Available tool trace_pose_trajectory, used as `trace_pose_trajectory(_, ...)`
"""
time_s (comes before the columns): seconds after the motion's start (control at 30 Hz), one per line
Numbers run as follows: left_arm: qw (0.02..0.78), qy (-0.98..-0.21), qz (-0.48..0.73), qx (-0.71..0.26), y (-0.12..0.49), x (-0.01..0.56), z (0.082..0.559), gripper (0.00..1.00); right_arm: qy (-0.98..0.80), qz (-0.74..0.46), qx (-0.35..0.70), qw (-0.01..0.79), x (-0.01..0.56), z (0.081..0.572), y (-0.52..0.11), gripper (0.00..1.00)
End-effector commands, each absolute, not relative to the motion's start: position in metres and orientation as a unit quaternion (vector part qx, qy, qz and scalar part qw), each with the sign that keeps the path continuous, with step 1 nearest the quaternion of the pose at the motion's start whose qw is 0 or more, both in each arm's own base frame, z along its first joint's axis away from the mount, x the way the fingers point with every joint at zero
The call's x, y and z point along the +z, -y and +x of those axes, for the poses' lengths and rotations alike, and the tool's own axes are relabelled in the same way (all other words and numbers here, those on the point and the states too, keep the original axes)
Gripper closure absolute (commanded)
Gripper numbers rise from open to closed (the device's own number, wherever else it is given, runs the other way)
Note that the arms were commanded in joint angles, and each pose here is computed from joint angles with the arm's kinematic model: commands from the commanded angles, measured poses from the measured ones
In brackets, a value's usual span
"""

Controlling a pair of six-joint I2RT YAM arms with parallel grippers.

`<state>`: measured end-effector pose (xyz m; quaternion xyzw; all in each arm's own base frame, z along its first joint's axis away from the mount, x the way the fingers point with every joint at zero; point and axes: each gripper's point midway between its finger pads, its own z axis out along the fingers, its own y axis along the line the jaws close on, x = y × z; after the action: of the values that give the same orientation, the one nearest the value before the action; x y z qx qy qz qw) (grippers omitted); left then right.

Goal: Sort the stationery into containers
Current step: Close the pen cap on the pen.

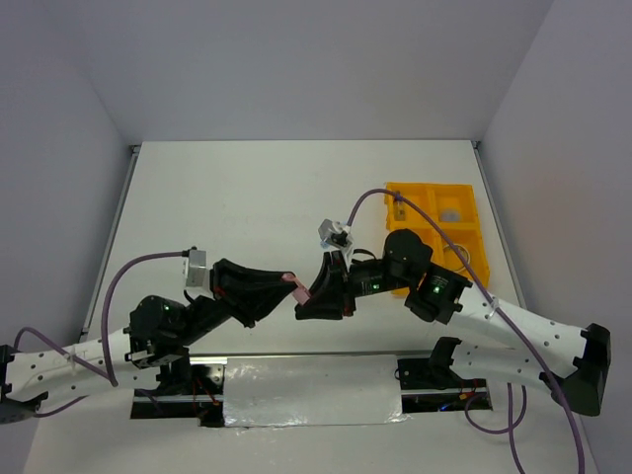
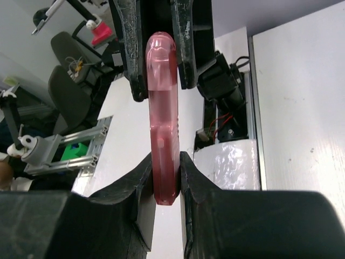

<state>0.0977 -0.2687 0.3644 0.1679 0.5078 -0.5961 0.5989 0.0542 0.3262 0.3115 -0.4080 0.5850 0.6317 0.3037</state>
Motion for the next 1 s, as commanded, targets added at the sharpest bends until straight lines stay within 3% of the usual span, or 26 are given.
trace_pose_trajectory(0.0,0.576,-0.536,0.183,-0.590,0.282,0.337,0.098,1.00,-0.531,-0.394,0.642,0.389,0.375,0.068,-0.332,1.00)
trace_pose_trajectory(0.17,0.558,-0.553,0.187,-0.590,0.287,0.310,0.096,1.00,-0.511,-0.366,0.645,0.434,0.416,0.079,-0.333,1.00)
trace_pose_trajectory(0.43,0.530,-0.572,0.212,-0.590,0.299,0.285,0.090,1.00,-0.491,-0.397,0.643,0.434,0.461,0.083,-0.349,1.00)
trace_pose_trajectory(0.5,0.533,-0.582,0.202,-0.580,0.296,0.281,0.095,1.00,-0.507,-0.396,0.634,0.429,0.449,0.086,-0.350,1.00)
trace_pose_trajectory(0.7,0.578,-0.598,0.152,-0.535,0.273,0.302,0.119,1.00,-0.587,-0.378,0.609,0.376,0.330,0.089,-0.347,1.00)
trace_pose_trajectory(0.8,0.588,-0.604,0.156,-0.514,0.271,0.308,0.124,1.00,-0.591,-0.360,0.614,0.381,0.316,0.088,-0.339,1.00)
trace_pose_trajectory(0.83,0.594,-0.603,0.153,-0.510,0.270,0.317,0.126,0.77,-0.594,-0.355,0.611,0.384,0.308,0.086,-0.333,1.00)
trace_pose_trajectory(0.93,0.600,-0.628,0.135,-0.477,0.270,0.315,0.140,0.41,-0.610,-0.340,0.600,0.390,0.297,0.091,-0.328,1.00)
trace_pose_trajectory(0.97,0.605,-0.629,0.119,-0.473,0.268,0.324,0.145,0.01,-0.617,-0.338,0.595,0.388,0.291,0.092,-0.326,1.00)
